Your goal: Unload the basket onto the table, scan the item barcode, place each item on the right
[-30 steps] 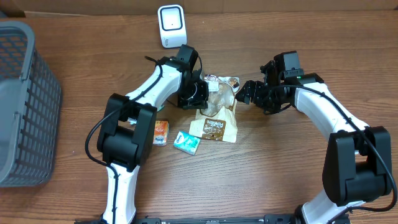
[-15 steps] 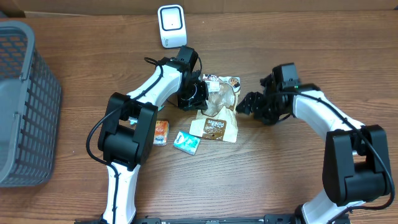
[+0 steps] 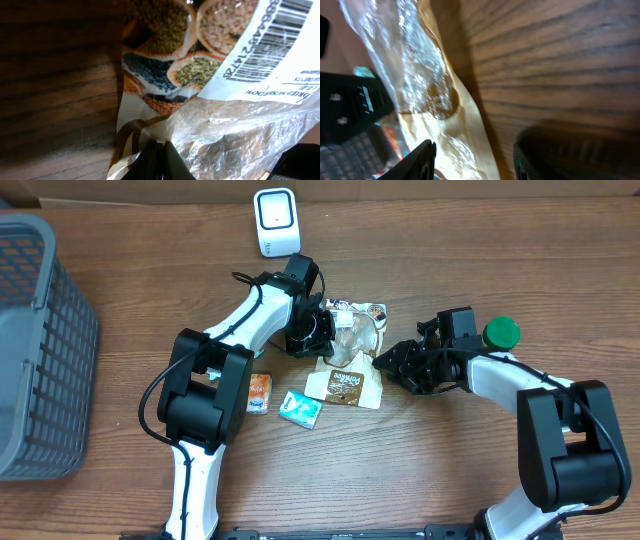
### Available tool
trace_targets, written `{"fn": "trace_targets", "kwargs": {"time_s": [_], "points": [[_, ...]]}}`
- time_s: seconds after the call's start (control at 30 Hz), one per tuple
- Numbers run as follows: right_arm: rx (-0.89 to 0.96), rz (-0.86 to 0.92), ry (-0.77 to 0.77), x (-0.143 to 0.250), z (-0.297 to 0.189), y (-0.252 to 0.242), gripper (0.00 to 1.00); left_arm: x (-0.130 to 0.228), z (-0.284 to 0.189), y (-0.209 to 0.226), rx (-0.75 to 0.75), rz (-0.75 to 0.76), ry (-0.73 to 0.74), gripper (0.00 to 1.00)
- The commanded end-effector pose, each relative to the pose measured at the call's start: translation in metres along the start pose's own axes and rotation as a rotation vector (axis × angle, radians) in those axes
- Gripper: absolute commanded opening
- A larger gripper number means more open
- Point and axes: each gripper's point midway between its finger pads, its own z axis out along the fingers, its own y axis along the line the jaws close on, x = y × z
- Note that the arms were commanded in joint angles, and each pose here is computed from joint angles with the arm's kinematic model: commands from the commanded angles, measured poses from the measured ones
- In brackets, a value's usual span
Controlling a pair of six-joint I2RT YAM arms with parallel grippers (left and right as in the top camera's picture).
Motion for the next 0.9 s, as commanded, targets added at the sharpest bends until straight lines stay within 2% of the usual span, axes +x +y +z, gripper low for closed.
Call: {"fn": "trace_targets", "kwargs": {"time_s": [0.0,0.4,0.57,0.67,0.73,0.87], "points": [[0.002,0.104,0.002,0.010,0.005,-0.008,0.49,0.004,0.022,0.019,-0.077,-0.029,0.024,0.04],[-0.092,0.110,-0.010,0.008,0.048,0.014,0.50,0.004,0.022,0.019,-0.073,-0.029,0.027,0.04],[-0.147,0.068,-0.057,-0.010,0.041,0.023,0.50,0.005,0.022,0.019,-0.076,-0.030,0.029,0.04],[-0.203,-0.015,-0.078,-0.022,0.032,0.031,0.50,0.005,0.022,0.019,-0.075,-0.027,0.029,0.04],[-0.228,-0.043,-0.089,-0.025,0.030,0.037,0.56,0.004,0.022,0.019,-0.073,-0.026,0.027,0.04],[-0.252,-0.115,-0.102,-0.024,0.032,0.049,0.58,0.005,0.022,0.017,-0.063,-0.026,0.032,0.04]]}}
